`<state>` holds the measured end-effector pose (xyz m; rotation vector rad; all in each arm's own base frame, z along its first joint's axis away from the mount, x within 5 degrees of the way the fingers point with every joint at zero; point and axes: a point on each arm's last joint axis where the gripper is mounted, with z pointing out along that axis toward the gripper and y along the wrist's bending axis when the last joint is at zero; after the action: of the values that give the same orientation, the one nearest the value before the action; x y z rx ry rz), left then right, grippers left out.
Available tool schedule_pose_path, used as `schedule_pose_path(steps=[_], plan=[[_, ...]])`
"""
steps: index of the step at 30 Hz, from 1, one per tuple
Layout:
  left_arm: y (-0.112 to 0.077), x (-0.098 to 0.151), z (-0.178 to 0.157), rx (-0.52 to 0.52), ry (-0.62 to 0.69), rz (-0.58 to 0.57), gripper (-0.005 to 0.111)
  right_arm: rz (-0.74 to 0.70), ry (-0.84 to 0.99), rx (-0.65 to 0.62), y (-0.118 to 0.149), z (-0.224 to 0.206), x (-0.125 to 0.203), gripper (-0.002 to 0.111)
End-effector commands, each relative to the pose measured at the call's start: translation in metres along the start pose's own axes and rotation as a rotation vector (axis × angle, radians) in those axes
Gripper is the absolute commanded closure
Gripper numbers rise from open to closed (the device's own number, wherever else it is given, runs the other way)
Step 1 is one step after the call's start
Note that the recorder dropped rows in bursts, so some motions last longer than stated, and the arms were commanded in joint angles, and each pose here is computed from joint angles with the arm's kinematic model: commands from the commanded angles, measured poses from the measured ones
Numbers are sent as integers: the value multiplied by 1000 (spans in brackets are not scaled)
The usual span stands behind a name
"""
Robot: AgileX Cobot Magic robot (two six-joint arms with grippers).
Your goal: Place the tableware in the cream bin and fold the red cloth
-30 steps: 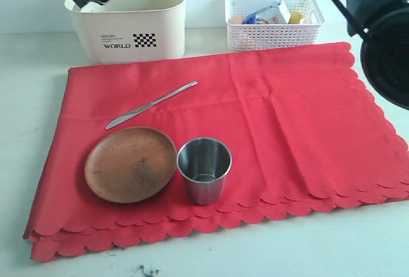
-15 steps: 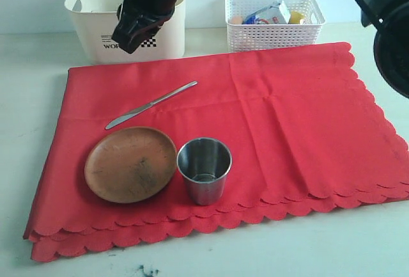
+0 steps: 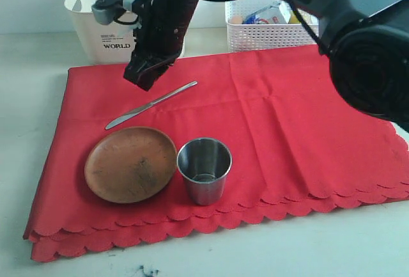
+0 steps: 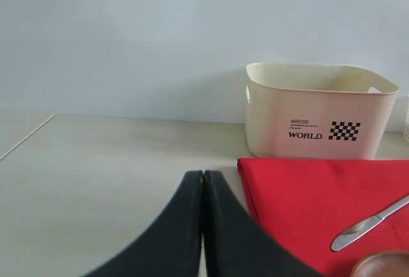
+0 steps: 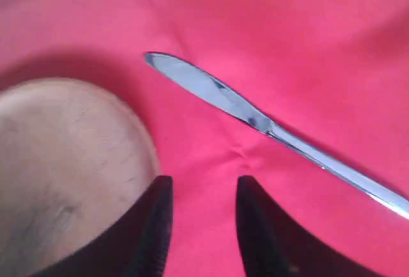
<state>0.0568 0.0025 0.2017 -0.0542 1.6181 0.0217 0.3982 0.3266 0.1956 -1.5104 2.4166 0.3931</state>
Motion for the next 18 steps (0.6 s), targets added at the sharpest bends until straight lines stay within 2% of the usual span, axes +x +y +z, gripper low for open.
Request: schedule_pose_path(steps=[1, 4, 6, 10, 18], plan=[[0, 0, 0, 5, -7, 2, 104, 132, -15, 72, -14, 25, 3, 54], [0, 0, 0, 5, -7, 2, 104, 53, 9, 71, -16, 35, 6, 47], [0, 0, 0, 5, -7, 2, 104, -8, 17, 85, -19, 45, 9, 46], [0, 0, 0, 5, -7, 2, 104, -34, -19, 147, -28, 60, 8, 46], [0, 0, 0, 5, -7, 2, 104, -290, 44, 268, -10, 85, 1, 46]])
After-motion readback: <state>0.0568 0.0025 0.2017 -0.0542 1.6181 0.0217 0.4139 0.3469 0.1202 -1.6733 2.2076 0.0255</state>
